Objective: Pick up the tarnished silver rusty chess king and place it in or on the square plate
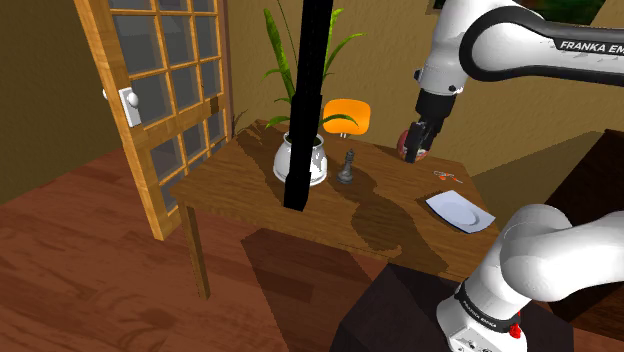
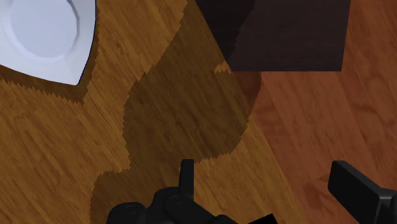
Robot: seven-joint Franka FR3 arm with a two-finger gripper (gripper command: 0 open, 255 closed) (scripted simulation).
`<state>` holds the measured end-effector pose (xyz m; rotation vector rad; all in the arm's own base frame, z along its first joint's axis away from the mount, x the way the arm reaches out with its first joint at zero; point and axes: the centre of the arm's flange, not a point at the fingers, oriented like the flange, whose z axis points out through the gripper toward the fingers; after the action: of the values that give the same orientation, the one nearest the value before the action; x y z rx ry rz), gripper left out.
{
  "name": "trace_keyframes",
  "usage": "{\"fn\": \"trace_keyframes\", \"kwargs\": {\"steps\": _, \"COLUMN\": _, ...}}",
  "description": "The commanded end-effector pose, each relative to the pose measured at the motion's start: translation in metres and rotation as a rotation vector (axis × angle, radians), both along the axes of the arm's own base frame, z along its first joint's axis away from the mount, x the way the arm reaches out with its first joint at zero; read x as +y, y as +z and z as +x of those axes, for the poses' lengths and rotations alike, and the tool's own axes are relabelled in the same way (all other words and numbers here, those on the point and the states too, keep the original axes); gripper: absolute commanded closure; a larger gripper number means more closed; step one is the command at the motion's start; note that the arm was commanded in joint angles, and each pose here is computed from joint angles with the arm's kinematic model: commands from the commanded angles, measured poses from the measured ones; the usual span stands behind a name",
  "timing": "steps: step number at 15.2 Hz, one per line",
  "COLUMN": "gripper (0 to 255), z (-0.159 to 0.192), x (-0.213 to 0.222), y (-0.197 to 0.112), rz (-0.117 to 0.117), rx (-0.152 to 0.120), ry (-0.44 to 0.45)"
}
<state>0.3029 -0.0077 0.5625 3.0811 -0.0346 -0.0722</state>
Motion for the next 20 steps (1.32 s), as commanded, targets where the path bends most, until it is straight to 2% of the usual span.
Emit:
{"fn": "trace_keyframes", "kwargs": {"steps": 1, "gripper": 0, "z": 0.000, "x": 0.000, "y": 0.000, "rz": 0.000, "rx": 0.000, "ry": 0.000}}
{"fn": "trace_keyframes", "kwargs": {"steps": 20, "gripper": 0, "z": 0.191, "x": -0.130, "y": -0.103, "rz": 0.054, "rx": -0.018, "ry": 0.008}}
